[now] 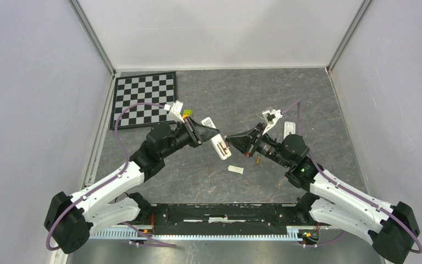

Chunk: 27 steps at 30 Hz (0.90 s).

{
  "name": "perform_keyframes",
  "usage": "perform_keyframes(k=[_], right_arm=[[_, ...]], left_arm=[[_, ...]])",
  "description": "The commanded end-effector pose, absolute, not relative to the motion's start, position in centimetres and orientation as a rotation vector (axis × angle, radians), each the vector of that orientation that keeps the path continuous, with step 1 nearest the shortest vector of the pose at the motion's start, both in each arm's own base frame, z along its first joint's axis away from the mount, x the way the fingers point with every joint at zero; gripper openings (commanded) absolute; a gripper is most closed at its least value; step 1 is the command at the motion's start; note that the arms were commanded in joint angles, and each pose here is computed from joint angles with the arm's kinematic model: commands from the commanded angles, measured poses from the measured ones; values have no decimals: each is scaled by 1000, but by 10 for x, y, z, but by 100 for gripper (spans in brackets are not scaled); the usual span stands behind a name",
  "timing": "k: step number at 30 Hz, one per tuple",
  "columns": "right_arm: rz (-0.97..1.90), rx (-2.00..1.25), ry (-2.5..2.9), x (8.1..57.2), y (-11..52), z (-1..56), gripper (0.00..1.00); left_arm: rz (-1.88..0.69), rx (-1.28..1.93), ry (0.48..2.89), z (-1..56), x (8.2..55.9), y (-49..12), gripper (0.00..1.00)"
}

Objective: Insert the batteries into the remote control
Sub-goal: Load the battery into the remote control.

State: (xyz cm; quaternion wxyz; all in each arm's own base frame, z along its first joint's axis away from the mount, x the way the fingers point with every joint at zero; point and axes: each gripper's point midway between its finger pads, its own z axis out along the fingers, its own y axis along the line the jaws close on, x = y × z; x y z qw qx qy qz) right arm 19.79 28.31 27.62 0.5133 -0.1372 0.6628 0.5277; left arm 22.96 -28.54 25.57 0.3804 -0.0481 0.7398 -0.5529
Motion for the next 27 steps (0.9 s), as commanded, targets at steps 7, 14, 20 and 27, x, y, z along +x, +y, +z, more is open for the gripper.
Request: perform_keyframes(k=[7, 14, 20, 27], right_arm=[[1264, -452, 1511, 190, 301, 299, 0], [1235, -484, 1533, 191, 305, 289, 0], [1173, -507, 1521, 193, 300, 282, 5], [1204, -561, 1492, 184, 302, 286, 17]], left_arm=[[-1531, -125, 1777, 290, 230, -293, 2], [-1573, -143, 1768, 293, 230, -295, 2], [-1611, -145, 1756, 298, 228, -296, 2], [-1639, -157, 1734, 301, 228, -295, 2]])
